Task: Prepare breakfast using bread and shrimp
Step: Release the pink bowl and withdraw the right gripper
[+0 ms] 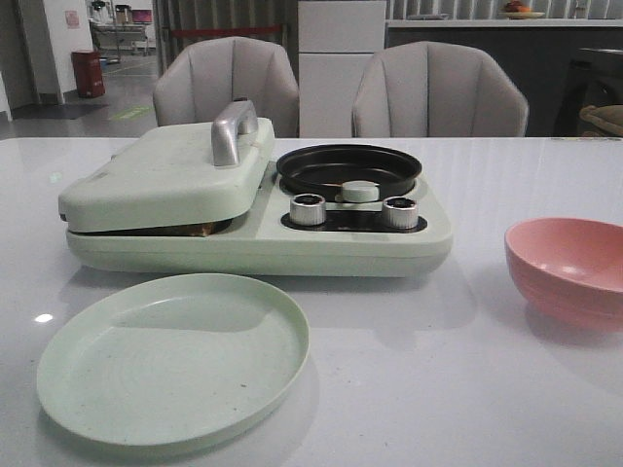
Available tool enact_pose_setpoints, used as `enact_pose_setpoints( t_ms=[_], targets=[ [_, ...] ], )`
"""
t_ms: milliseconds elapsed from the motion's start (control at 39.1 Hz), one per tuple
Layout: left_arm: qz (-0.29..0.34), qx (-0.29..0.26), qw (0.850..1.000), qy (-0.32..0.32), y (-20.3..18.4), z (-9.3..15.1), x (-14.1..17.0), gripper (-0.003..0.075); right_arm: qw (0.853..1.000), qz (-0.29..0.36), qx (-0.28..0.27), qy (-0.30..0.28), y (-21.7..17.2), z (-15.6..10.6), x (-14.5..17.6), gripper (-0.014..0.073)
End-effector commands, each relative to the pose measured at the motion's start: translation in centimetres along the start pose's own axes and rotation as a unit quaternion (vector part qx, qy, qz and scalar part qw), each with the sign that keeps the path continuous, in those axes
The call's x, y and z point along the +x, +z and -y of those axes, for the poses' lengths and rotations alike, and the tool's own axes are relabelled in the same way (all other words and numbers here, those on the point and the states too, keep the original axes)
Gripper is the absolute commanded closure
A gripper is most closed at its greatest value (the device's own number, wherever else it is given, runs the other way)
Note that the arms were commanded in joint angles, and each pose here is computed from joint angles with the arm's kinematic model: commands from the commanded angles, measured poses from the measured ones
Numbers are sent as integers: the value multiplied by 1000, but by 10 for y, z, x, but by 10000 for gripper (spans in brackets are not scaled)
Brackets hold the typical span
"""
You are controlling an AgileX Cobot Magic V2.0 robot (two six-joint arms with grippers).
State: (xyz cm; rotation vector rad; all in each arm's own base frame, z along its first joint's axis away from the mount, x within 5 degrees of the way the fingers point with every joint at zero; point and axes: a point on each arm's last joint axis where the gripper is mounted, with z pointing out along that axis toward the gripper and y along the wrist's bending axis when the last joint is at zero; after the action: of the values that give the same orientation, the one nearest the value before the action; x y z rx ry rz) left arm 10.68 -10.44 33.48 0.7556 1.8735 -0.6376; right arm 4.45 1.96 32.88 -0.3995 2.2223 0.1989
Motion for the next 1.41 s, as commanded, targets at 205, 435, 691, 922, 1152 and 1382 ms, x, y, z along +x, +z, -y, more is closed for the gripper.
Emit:
enact_pose_setpoints(
  t_ms=[205,435,691,922,1152,1382],
  targets=[
    [60,-11,998,-5,-6,-1,-18,622,996,88,-11,12,-6,-2,-20,265],
    [61,-12,998,-5,-6,-1,-18,622,996,93,-11,12,-6,-2,-21,529],
    [61,-12,998,-5,-6,-1,-18,622,995,95,-11,12,-6,-2,-21,587],
    [61,-12,998,-5,-6,-1,-18,622,996,87,-12,12,-6,-2,-20,587],
    [61,-12,998,-5,-6,-1,-18,622,996,87,-12,12,-6,-2,-20,587],
    [90,-76,993,21,-27,-12,-13,622,996,87,-12,12,-6,-2,-20,587]
  ],
)
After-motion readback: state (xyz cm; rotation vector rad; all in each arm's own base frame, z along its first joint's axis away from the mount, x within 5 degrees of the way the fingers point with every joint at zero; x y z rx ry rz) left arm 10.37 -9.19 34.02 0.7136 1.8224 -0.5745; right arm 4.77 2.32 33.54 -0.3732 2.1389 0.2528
